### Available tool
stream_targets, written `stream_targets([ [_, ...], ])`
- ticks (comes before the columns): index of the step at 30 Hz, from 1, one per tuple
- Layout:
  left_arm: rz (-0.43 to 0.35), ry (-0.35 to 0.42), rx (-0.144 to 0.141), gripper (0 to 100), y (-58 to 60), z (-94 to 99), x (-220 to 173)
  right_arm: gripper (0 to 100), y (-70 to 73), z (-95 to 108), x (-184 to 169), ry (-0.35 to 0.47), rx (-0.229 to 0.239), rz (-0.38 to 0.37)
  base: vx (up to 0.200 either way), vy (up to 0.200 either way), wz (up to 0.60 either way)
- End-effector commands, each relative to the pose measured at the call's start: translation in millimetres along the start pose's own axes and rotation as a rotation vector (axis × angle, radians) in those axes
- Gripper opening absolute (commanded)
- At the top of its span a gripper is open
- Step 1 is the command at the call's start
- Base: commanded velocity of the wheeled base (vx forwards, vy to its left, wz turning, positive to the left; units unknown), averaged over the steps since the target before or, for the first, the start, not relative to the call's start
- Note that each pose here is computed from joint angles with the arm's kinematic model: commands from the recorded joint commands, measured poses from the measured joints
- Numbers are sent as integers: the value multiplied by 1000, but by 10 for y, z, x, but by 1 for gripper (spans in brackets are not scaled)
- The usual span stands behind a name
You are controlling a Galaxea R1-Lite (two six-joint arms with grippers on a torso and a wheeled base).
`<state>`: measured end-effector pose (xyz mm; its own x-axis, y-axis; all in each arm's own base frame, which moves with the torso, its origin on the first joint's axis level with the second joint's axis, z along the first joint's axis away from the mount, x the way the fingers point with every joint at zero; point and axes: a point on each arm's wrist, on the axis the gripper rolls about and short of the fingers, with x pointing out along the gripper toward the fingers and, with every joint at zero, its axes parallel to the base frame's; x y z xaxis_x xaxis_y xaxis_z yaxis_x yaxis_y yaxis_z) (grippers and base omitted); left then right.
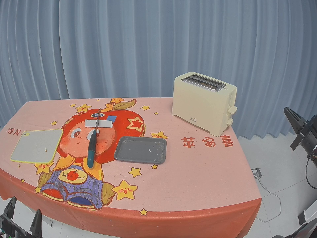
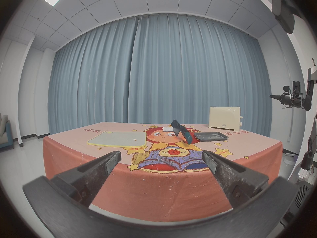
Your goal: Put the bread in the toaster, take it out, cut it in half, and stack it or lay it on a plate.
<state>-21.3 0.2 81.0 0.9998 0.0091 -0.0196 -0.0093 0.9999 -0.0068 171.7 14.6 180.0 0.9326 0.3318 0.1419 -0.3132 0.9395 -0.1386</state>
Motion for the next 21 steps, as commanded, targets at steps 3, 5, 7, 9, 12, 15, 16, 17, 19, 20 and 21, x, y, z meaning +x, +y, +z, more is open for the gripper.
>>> stream_targets([
  [3, 0, 17, 0, 100, 1, -49, 13, 0, 1, -7, 0, 3, -3, 2, 0, 0, 0],
  [5, 0, 17, 0, 100, 1, -49, 13, 0, 2, -10, -2, 4, -2, 2, 0, 0, 0],
  [7, 0, 17, 0, 100, 1, -49, 13, 0, 3, -7, -4, 3, -3, 2, 0, 0, 0],
  [9, 0, 17, 0, 100, 1, -49, 13, 0, 1, -7, 0, 3, -3, 2, 0, 0, 0],
  [12, 0, 17, 0, 100, 1, -49, 13, 0, 4, -17, -7, 7, -2, 3, 0, 0, 0],
  [15, 0, 17, 0, 100, 1, -49, 13, 0, 1, -17, -3, 7, 0, 3, 0, 0, 0],
  [16, 0, 17, 0, 100, 1, -49, 13, 0, 3, -19, 0, 8, -1, 4, 0, 0, 0],
  [17, 0, 17, 0, 100, 1, -49, 13, 0, 5, -22, 3, 10, 0, 6, 0, 0, 0],
  [19, 0, 17, 0, 100, 1, -49, 13, 0, 47, -12, 4, 3, 5, 28, 0, 0, 0],
  [20, 0, 17, 0, 100, 1, -49, 13, 0, 73, -6, 8, 0, 13, 40, 0, 0, 0],
  [21, 0, 17, 0, 100, 1, -49, 13, 0, 79, 1, 9, -3, 16, 43, 0, 0, 0],
])
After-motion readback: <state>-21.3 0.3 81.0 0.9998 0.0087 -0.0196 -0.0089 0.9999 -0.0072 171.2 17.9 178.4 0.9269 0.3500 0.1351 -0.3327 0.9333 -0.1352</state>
